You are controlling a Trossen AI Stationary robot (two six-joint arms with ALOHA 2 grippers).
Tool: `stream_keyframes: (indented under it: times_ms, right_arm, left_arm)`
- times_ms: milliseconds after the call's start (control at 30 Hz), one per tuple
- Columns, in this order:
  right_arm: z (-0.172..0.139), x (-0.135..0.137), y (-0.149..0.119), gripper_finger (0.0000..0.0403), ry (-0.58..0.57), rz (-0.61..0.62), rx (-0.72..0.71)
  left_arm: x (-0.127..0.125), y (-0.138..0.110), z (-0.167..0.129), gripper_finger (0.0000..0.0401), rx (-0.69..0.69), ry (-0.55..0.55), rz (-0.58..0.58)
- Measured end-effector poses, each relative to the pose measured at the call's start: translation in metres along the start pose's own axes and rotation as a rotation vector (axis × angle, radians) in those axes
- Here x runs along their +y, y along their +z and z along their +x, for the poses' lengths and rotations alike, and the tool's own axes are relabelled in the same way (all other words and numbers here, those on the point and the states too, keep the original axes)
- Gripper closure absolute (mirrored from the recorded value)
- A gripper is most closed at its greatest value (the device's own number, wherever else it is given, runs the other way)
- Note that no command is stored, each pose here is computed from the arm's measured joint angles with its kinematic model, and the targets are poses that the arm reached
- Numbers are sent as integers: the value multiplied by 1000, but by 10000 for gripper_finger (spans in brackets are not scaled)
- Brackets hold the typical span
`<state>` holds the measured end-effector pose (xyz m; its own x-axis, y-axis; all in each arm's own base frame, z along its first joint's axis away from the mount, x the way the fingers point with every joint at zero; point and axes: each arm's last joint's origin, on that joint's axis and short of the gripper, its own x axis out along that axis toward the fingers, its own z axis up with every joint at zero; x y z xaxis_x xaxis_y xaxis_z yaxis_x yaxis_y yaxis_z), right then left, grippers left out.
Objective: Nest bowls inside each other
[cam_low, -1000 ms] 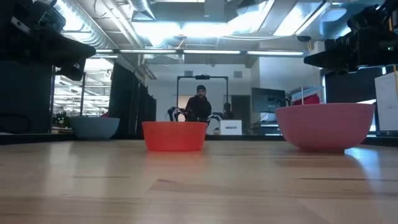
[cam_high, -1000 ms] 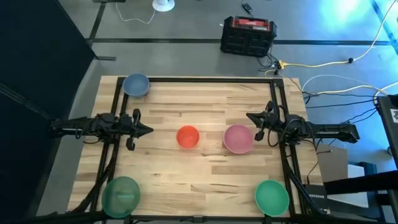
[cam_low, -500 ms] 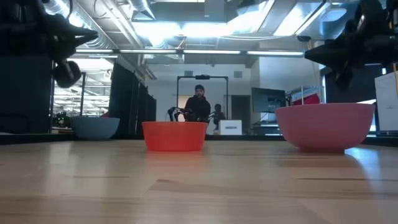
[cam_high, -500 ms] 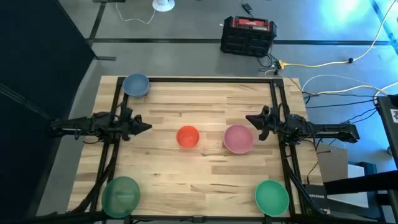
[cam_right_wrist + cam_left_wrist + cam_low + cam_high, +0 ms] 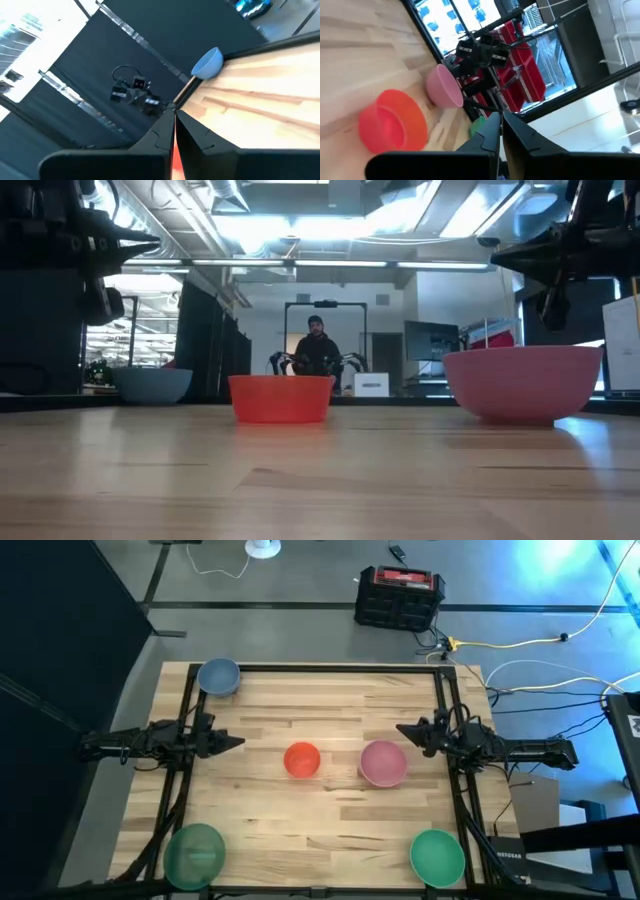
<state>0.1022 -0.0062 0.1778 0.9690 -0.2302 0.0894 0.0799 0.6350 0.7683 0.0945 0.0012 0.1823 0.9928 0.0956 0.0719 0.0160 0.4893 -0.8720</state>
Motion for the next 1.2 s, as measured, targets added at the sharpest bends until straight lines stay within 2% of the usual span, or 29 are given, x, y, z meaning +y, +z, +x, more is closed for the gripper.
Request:
stream_keyframes:
  times_ms: [133, 267, 833, 933, 1033, 1200]
  right_arm:
    - [0, 3, 3, 402, 24, 9, -37]
    - [0, 1, 2, 402, -12, 8, -40]
    - [0, 0, 1, 402, -5, 37, -24]
    - [0, 0, 1, 402, -5, 37, -24]
    - [0, 1, 1, 402, -2, 37, -20]
    - [0, 1, 1, 402, -1, 37, -17]
  left_arm:
    - [2, 0, 0, 401, -14, 29, 23]
    - [5, -1, 0, 401, -18, 75, 40]
    - [6, -1, 0, 401, -30, 93, 76]
    - [-1, -1, -1, 399, 26, 55, 53]
    - [-20, 6, -3, 379, 111, 26, 56]
    - [-52, 17, -2, 317, 306, 159, 136]
